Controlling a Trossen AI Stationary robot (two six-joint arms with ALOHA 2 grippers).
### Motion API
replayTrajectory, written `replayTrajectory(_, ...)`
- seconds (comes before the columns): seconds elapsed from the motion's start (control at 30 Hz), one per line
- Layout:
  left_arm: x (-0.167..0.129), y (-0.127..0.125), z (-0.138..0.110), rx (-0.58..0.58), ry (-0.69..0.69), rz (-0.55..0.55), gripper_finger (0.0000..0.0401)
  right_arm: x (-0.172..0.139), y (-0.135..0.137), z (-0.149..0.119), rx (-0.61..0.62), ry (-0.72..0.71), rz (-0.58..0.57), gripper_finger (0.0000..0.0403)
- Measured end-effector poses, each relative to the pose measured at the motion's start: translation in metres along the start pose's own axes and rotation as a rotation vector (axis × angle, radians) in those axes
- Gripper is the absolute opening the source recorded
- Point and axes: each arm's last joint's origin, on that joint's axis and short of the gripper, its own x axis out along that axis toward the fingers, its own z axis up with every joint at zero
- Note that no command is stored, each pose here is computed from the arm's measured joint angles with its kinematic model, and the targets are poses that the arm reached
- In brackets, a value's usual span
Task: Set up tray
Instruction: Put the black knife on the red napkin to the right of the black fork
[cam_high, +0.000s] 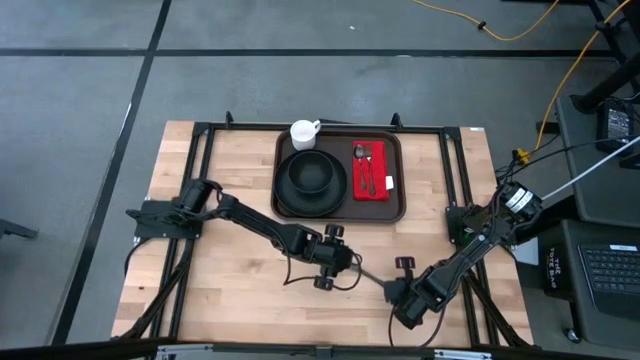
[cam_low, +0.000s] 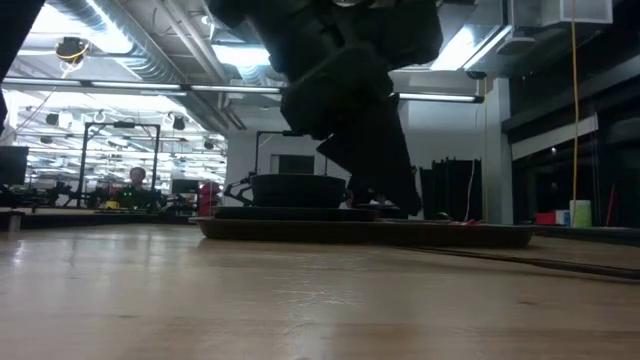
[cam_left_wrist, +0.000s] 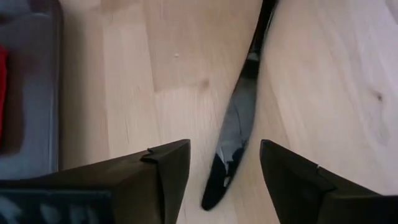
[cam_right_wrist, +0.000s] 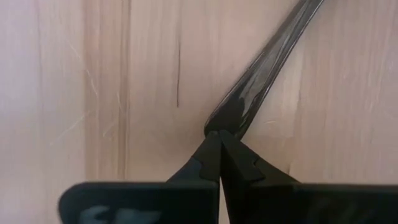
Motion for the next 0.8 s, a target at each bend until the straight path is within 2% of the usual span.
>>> replayTrajectory(0.23,0.005,-0.001,-0.005,-0.068,0.039,-0.013,0.0195,0.001,-0.003,0.003,0.012,-0.002,-0.006,0.0004)
replayTrajectory(0.8,0.015,0.005,-0.013,-0.060,0.090,0.051,0.0199,0.001,-0.005,0.005,-0.025,-0.006,-0.009,0.0003)
